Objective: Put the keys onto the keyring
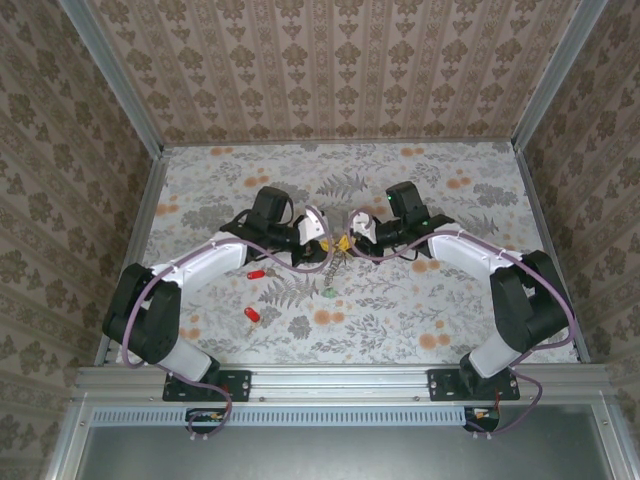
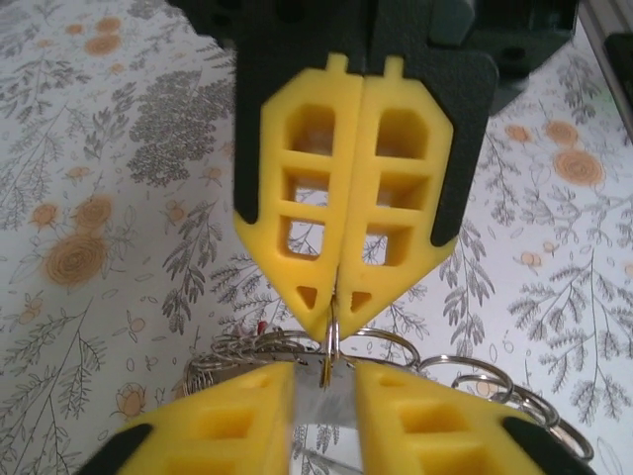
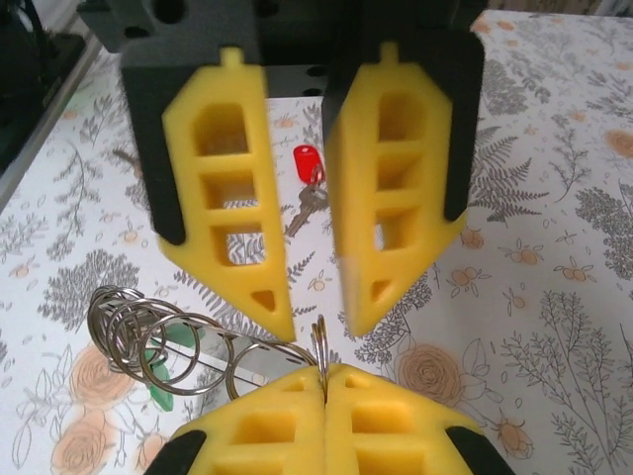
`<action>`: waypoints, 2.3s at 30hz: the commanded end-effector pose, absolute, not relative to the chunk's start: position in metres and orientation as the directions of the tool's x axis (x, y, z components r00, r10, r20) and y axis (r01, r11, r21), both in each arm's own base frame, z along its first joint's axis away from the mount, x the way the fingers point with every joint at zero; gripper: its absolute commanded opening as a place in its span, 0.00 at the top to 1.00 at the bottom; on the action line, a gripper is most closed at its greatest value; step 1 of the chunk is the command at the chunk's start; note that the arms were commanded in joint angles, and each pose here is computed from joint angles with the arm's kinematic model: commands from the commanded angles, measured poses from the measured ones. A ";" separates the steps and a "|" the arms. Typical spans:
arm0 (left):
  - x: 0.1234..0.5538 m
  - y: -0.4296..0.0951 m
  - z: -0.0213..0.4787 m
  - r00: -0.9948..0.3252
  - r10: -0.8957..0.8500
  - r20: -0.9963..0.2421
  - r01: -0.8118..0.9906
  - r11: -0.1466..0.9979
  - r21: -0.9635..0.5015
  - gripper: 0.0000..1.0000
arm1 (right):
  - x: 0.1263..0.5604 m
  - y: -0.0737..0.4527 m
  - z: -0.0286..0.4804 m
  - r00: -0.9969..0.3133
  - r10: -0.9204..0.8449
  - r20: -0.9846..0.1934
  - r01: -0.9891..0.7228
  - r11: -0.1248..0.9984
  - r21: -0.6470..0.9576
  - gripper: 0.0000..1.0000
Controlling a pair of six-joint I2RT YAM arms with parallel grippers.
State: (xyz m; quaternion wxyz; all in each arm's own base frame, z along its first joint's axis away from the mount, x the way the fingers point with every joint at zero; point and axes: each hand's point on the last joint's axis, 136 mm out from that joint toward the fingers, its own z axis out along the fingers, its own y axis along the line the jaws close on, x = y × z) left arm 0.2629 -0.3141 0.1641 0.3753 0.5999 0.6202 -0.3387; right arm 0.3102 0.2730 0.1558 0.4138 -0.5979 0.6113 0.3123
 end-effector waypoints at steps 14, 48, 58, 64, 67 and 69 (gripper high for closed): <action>0.272 -0.314 0.178 -0.061 0.325 -0.944 0.998 0.044 -0.049 0.69 | 0.313 0.279 0.175 0.025 -0.266 -0.964 -0.994 0.091 -0.051 1.00; 0.273 -0.323 0.157 -0.117 0.338 -0.934 0.993 0.011 -0.120 0.89 | 0.316 0.283 0.183 -0.009 -0.178 -0.984 -0.994 0.108 -0.011 1.00; 0.272 -0.324 0.162 -0.095 0.329 -0.940 0.995 0.006 -0.099 1.00 | 0.316 0.282 0.177 -0.030 -0.204 -0.978 -0.993 0.120 0.005 0.95; 0.287 -0.316 0.170 -0.065 0.339 -0.939 0.996 0.086 -0.039 1.00 | 0.316 0.266 0.166 -0.033 -0.300 -0.954 -0.974 0.225 -0.037 0.73; 0.296 -0.312 0.177 -0.048 0.345 -0.937 0.993 0.120 -0.007 1.00 | 0.310 0.258 0.169 -0.046 -0.327 -0.944 -0.965 0.257 -0.042 0.70; 0.302 -0.309 0.180 -0.050 0.348 -0.936 0.991 0.135 -0.003 1.00 | 0.303 0.257 0.173 -0.039 -0.329 -0.944 -0.963 0.264 -0.052 0.71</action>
